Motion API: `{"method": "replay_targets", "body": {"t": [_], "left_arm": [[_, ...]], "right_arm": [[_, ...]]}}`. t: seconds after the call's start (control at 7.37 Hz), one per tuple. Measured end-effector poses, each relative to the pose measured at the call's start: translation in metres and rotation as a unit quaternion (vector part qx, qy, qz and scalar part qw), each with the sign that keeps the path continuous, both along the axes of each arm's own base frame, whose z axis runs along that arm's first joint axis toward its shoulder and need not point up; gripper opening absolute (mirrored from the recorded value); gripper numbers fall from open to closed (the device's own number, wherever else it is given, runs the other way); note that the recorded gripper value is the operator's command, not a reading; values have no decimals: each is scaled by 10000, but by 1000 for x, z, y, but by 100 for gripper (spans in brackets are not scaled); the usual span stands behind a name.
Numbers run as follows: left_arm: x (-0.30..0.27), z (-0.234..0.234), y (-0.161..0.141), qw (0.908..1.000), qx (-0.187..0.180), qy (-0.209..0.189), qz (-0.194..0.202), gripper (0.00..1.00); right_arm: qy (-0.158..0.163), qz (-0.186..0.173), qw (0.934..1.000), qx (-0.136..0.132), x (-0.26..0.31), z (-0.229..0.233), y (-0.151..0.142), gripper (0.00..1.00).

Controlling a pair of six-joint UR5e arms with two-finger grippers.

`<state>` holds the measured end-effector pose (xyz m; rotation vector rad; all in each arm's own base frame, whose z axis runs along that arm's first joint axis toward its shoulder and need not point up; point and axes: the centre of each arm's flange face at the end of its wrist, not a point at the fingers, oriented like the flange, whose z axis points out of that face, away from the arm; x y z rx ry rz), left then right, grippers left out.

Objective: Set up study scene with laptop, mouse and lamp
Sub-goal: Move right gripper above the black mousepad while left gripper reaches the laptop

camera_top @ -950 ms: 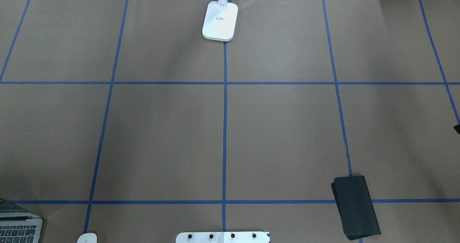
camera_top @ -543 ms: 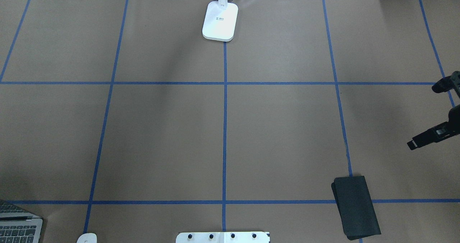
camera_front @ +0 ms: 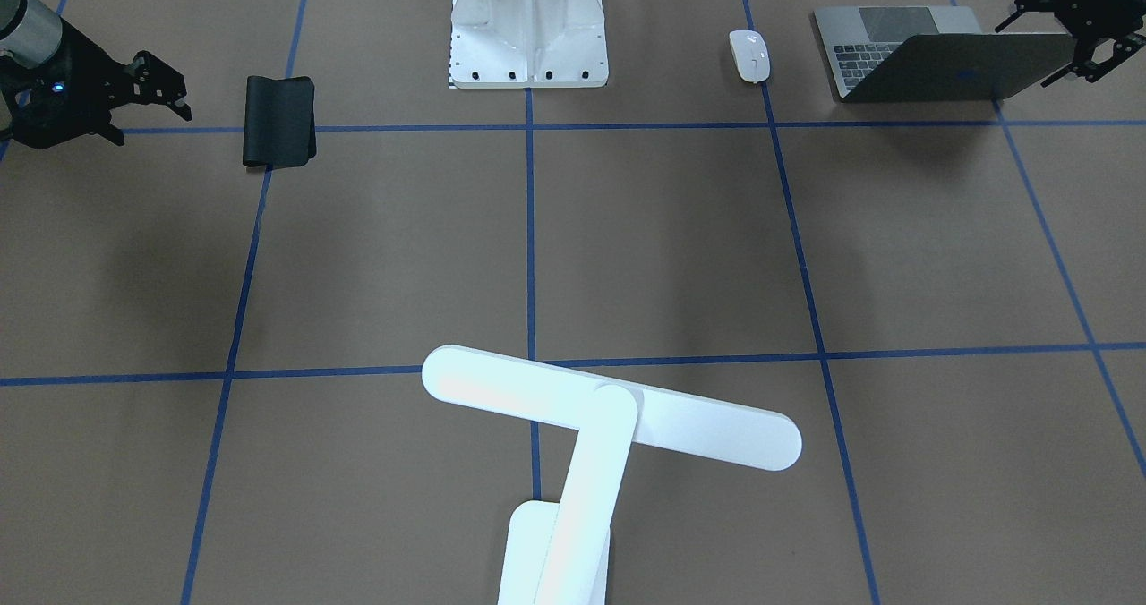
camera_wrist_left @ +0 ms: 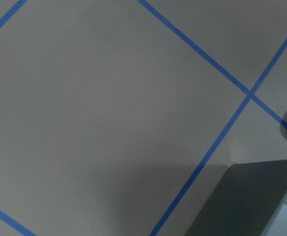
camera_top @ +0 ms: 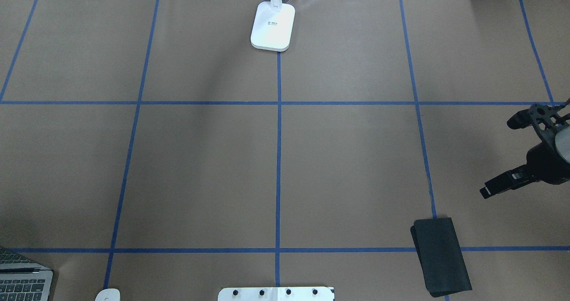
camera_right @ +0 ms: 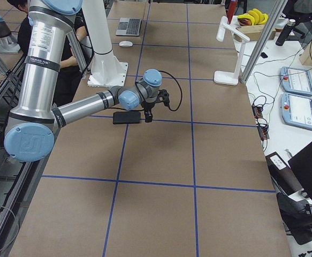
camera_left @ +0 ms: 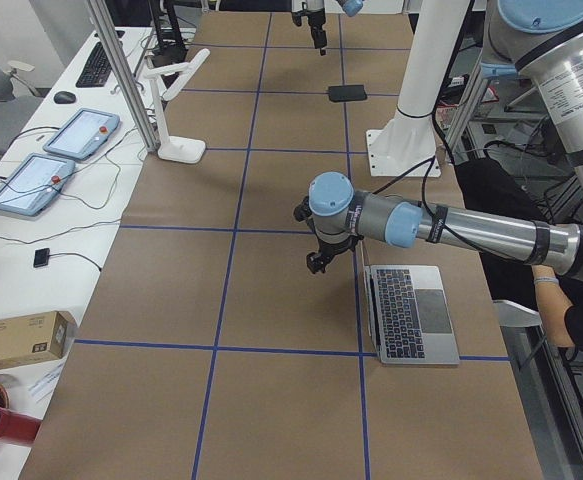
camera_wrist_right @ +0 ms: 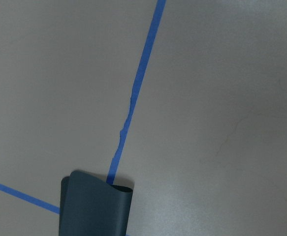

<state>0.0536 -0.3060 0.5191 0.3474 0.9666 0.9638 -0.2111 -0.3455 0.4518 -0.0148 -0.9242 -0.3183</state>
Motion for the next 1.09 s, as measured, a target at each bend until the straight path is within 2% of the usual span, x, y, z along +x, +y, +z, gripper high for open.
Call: {"method": "replay_targets", "body": {"t": [0.54,1.09], "left_arm": [[20,1,9,9990,110,8,444,100],[30,3,12,9976,173,-19,667,100]], "right_arm": [[-76,-66,9999,89,-10,-11,-1,100],[-217,-114,9995,199,-19,-28,-4,100]]}}
